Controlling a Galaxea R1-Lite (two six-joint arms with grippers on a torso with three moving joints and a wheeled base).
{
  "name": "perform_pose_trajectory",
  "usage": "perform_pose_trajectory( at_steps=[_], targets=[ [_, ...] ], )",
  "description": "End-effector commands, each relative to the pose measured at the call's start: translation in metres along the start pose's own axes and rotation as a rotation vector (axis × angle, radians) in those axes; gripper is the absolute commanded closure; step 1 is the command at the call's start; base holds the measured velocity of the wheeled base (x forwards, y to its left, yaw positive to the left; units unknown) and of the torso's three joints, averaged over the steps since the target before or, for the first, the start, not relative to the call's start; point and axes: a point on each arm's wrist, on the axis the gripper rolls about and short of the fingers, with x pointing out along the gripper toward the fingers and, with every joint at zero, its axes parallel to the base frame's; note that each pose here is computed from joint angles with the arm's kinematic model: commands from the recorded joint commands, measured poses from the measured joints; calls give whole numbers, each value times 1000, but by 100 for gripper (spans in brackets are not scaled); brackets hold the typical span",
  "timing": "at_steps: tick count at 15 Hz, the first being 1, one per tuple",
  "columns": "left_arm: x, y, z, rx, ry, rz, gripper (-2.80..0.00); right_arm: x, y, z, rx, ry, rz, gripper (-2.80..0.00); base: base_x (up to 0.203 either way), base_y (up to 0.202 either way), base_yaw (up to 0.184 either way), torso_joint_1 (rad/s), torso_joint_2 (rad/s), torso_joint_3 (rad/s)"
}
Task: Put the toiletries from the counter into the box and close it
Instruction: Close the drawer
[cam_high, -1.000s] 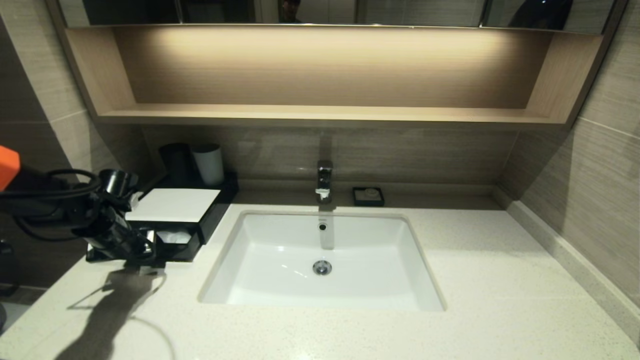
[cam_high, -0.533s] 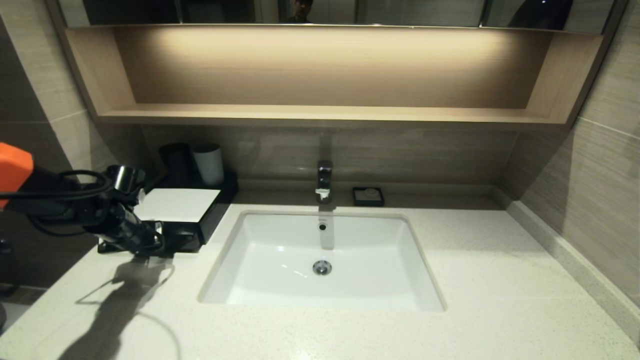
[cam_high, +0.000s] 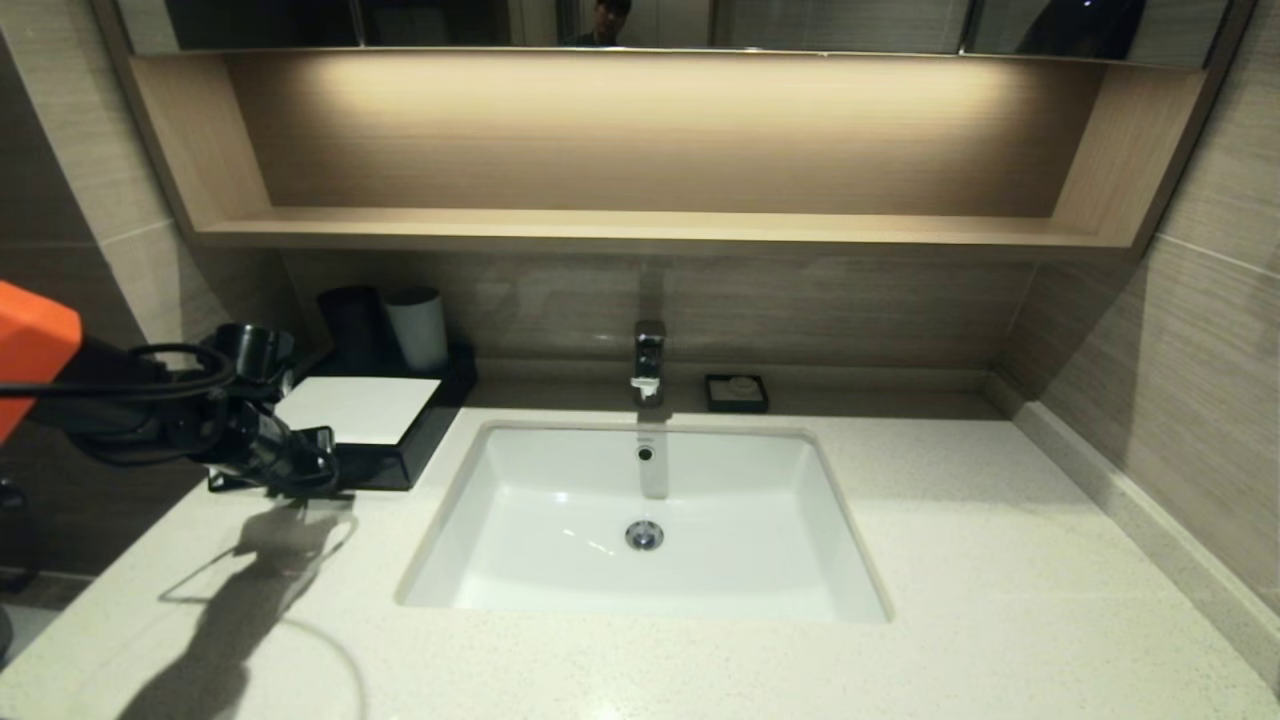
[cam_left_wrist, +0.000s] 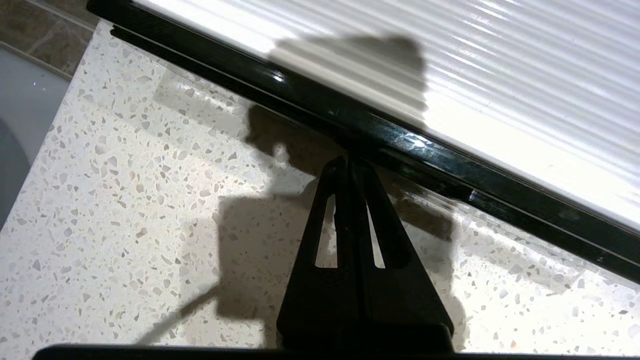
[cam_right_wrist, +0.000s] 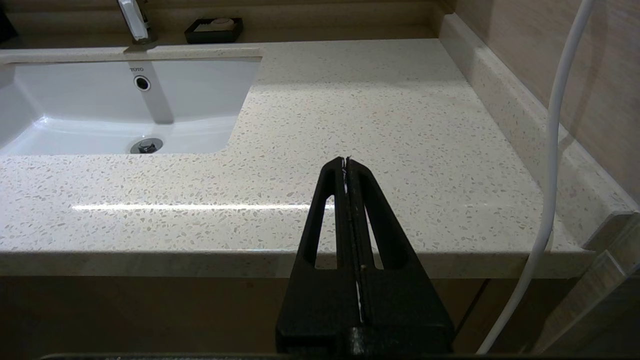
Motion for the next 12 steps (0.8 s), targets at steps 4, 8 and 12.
perform_pose_trajectory(
  at_steps=[4,8,12],
  targets=[
    [1,-1,1,-8,-43,-6,0,0,0,0,1,0,0,0,0,0,0,0,0,0],
    [-7,0,-2,-4,-42,-7,0,0,0,0,1,1,0,0,0,0,0,0,0,0],
    [-29,0,-14,16,-29,-16,0,0,0,0,1,1,0,0,0,0,0,0,0,0]
  ],
)
